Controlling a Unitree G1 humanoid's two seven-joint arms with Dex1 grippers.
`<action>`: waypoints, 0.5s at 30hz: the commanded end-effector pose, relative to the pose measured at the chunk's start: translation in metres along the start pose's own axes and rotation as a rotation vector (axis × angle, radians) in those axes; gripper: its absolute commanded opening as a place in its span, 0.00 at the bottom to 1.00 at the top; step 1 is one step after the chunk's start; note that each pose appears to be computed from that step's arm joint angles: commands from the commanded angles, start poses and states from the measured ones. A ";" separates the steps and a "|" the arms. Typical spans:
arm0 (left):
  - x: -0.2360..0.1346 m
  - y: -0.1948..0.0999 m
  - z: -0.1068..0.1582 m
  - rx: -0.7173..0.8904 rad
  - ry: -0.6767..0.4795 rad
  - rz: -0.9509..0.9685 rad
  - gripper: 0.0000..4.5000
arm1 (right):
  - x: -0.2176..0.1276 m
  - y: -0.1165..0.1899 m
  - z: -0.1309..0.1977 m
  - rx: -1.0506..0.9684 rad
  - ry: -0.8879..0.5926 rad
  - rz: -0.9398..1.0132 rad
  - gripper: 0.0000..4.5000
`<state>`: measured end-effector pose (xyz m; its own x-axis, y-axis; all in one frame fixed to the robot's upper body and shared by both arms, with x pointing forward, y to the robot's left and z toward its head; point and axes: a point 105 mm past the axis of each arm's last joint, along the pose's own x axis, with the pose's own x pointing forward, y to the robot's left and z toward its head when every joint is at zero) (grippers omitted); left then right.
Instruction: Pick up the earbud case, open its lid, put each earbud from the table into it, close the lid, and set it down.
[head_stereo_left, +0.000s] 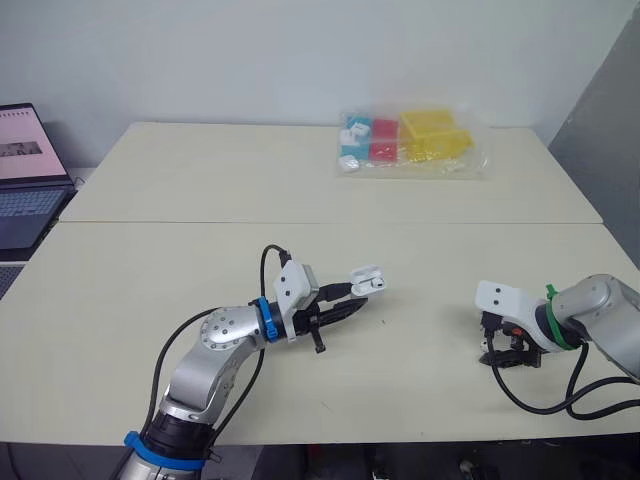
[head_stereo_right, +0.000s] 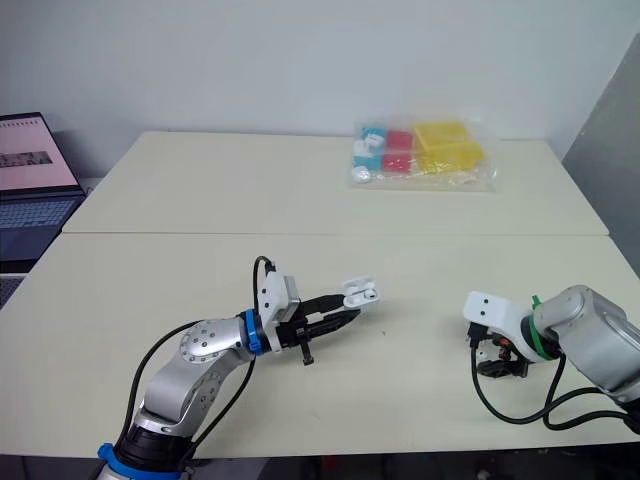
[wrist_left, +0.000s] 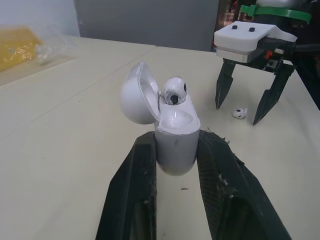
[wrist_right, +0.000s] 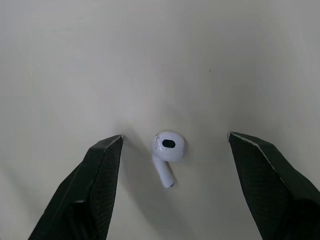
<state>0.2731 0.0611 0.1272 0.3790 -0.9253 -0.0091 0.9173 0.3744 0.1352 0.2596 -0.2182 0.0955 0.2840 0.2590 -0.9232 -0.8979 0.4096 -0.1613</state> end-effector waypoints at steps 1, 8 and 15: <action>0.003 -0.004 0.006 0.019 -0.030 -0.009 0.17 | -0.003 -0.003 0.005 -0.048 0.000 -0.020 0.78; 0.005 -0.004 0.007 0.019 -0.034 -0.007 0.17 | -0.001 -0.001 0.003 -0.089 0.019 -0.018 0.74; 0.006 -0.004 0.007 0.019 -0.036 -0.005 0.17 | -0.002 0.001 0.001 -0.106 0.027 -0.008 0.24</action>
<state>0.2730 0.0566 0.1266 0.3838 -0.9234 -0.0011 0.9152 0.3803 0.1331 0.2587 -0.2131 0.0948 0.2711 0.2575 -0.9275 -0.9285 0.3238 -0.1815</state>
